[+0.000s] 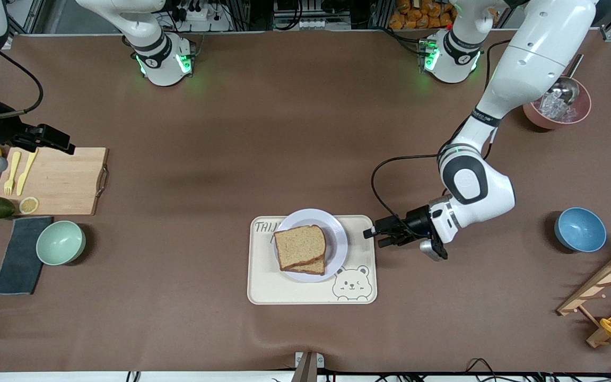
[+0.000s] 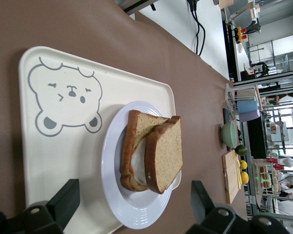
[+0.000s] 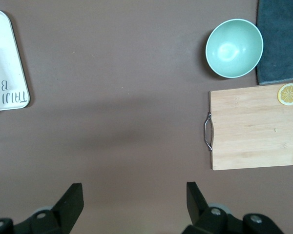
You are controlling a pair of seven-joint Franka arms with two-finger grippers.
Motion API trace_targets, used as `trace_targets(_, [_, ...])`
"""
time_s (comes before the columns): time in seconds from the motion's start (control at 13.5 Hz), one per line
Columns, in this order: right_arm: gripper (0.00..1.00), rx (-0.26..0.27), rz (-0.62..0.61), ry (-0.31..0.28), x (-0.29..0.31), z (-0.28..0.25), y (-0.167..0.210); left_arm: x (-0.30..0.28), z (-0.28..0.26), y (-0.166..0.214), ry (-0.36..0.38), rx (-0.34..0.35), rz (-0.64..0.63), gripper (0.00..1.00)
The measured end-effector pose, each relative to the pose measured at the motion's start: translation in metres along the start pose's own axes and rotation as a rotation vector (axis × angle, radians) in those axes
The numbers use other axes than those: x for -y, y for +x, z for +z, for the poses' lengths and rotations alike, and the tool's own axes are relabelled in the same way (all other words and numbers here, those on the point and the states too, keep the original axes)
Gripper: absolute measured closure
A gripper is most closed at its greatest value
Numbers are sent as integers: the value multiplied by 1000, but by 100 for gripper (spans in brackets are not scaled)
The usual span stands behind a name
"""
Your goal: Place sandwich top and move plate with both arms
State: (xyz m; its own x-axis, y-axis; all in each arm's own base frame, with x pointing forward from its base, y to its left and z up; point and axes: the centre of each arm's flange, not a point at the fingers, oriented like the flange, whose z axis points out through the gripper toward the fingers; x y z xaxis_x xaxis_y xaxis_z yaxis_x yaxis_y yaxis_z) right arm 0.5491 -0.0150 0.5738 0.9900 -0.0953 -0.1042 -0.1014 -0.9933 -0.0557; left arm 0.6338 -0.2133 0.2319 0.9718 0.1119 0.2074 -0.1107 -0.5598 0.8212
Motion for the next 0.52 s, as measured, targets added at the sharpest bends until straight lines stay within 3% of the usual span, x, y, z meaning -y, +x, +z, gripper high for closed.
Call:
trace_targets(0.15, [6, -2, 0, -8, -1, 0, 0, -6, -19, 2, 72, 35, 17, 0])
trace_targets(0.37, [6, -21, -5, -46, -3, -2, 2, -31, -57, 18, 260, 101, 13, 0])
trace_targets(0.52, [6, -27, -6, -48, -2, -3, 2, -46, -86, 21, 347, 166, 12, 0])
